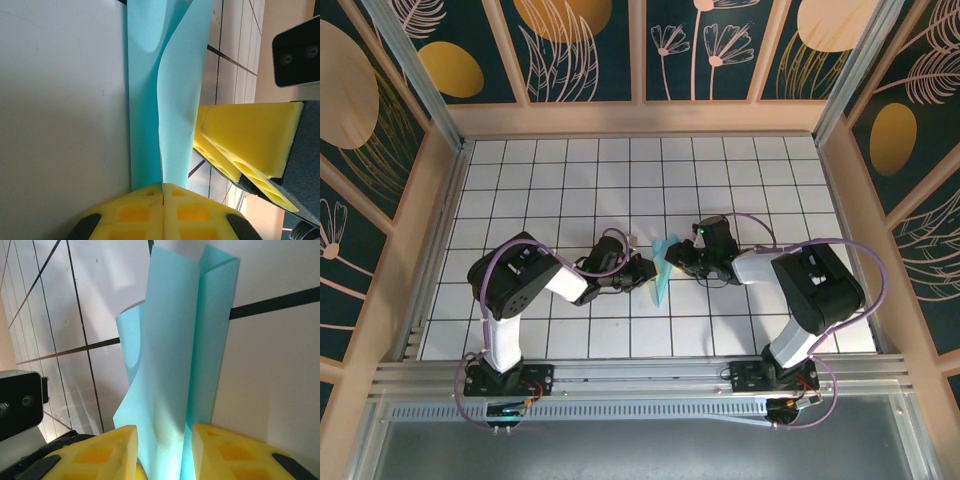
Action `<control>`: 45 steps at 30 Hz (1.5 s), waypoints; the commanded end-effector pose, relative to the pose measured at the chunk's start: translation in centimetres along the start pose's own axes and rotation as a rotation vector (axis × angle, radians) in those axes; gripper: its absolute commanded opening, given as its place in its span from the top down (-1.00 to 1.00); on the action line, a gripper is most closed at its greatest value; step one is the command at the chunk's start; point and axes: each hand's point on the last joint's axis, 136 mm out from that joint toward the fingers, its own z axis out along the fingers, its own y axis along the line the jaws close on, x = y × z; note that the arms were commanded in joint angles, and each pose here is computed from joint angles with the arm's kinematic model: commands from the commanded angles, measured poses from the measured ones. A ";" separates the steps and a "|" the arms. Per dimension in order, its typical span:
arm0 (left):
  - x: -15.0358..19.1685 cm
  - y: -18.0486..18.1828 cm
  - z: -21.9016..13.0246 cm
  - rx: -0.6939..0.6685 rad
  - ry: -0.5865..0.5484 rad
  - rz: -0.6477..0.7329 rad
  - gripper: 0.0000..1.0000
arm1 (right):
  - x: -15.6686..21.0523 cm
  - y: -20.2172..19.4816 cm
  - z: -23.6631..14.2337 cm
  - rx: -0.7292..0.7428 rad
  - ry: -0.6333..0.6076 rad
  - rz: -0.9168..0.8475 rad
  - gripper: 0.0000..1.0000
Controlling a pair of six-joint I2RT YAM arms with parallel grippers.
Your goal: Fold a paper plane with a square sheet of paper (fold left side to right side)
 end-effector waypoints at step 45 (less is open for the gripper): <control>-0.3 5.6 0.7 -0.216 -0.005 0.046 0.98 | -2.2 1.7 0.3 0.072 -0.017 -0.093 1.00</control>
